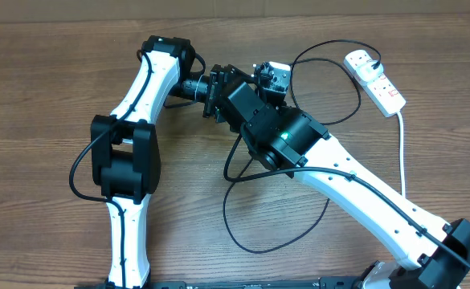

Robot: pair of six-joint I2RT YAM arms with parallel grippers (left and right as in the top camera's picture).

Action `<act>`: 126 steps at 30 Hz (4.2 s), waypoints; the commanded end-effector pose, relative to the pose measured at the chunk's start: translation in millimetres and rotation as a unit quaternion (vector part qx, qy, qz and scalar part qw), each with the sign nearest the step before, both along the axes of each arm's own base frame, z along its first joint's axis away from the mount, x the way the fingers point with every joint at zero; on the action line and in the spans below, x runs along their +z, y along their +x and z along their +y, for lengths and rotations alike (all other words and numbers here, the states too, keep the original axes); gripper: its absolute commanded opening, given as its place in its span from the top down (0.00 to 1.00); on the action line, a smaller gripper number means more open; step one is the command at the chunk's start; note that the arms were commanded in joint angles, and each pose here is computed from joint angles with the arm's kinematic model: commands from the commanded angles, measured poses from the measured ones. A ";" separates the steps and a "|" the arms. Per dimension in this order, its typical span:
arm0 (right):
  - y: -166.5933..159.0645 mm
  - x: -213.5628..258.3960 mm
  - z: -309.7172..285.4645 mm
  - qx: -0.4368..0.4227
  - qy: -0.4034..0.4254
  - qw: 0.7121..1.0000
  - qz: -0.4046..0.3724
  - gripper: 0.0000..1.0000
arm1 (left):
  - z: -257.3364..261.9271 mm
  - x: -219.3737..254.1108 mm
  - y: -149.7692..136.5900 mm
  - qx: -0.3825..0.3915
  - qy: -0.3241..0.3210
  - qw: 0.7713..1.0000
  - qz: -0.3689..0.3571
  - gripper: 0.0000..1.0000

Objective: Plug charger to phone and switch on socket

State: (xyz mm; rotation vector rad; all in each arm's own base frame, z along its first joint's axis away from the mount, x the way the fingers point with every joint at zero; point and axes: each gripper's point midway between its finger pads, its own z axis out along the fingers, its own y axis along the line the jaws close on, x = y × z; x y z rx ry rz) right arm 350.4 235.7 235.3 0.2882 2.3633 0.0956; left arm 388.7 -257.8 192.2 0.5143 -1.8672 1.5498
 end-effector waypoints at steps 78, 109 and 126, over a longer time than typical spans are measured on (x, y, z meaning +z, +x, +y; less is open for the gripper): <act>24.4 -3.0 -25.7 -0.221 0.138 0.965 -0.030 0.96 | 2.8 3.0 12.8 0.005 -0.005 0.999 -0.050 0.19; 26.2 -10.7 6.7 -0.452 0.464 0.760 0.055 0.92 | 2.4 0.8 15.3 0.018 0.026 0.997 0.064 0.48; 25.5 -10.0 13.2 -0.456 0.482 0.745 0.068 0.87 | 3.4 0.8 16.0 0.019 0.026 0.997 0.064 0.73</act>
